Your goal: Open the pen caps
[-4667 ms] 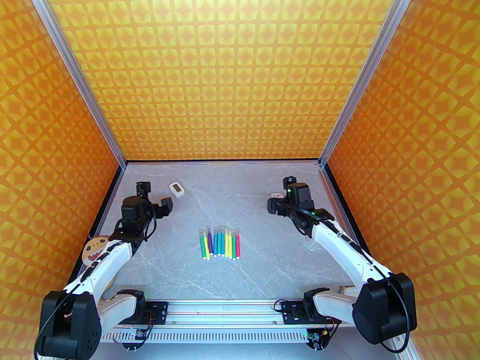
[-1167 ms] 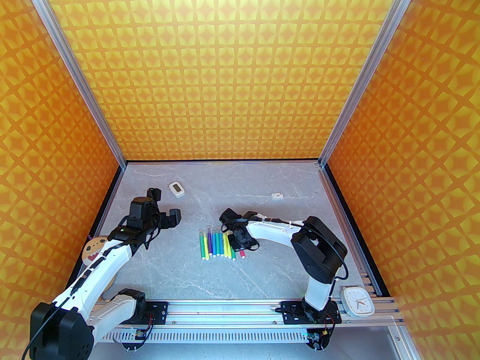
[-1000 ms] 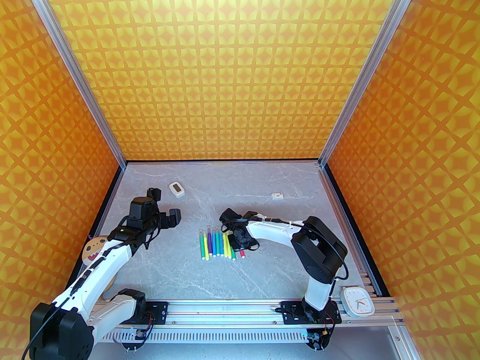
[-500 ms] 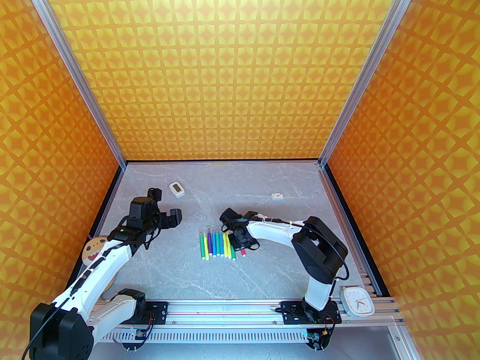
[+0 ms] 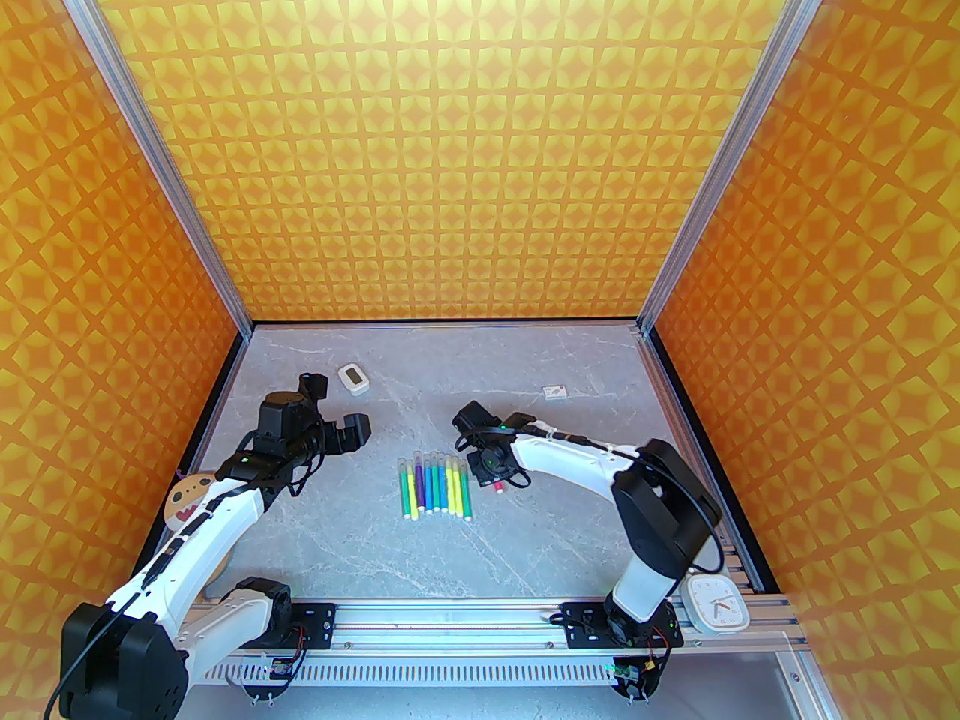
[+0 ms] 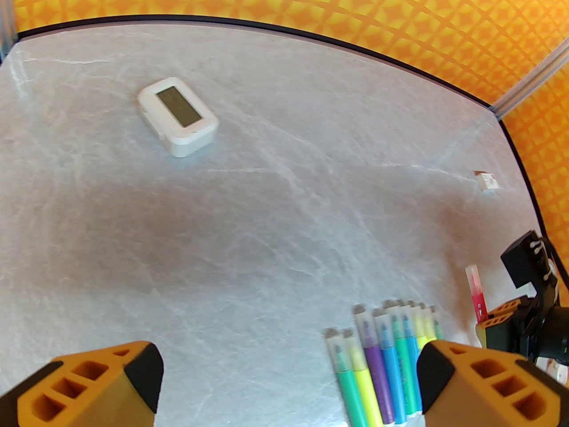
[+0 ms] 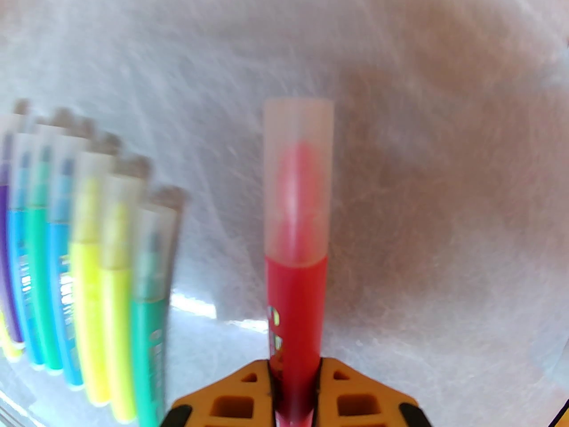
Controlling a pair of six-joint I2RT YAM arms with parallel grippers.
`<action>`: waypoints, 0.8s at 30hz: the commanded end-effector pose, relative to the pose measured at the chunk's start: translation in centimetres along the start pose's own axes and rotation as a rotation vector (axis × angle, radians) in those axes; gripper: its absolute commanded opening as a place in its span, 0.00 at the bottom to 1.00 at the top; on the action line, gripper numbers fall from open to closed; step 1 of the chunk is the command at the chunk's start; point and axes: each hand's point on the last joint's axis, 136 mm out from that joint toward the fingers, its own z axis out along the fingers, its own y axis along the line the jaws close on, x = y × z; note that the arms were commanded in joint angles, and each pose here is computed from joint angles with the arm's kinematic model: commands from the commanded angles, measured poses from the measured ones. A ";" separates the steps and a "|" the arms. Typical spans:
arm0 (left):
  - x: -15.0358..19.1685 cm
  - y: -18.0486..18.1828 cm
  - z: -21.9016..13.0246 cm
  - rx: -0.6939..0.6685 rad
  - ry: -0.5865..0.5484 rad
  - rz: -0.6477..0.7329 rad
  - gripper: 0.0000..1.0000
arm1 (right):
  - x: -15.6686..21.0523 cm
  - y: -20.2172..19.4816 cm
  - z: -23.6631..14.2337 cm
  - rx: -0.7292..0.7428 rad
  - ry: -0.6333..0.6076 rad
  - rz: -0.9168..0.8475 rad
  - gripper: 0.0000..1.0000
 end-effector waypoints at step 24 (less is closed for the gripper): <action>0.5 -9.6 0.4 0.512 0.035 -0.136 0.84 | -6.1 10.8 -11.9 -0.725 -0.430 -0.253 0.06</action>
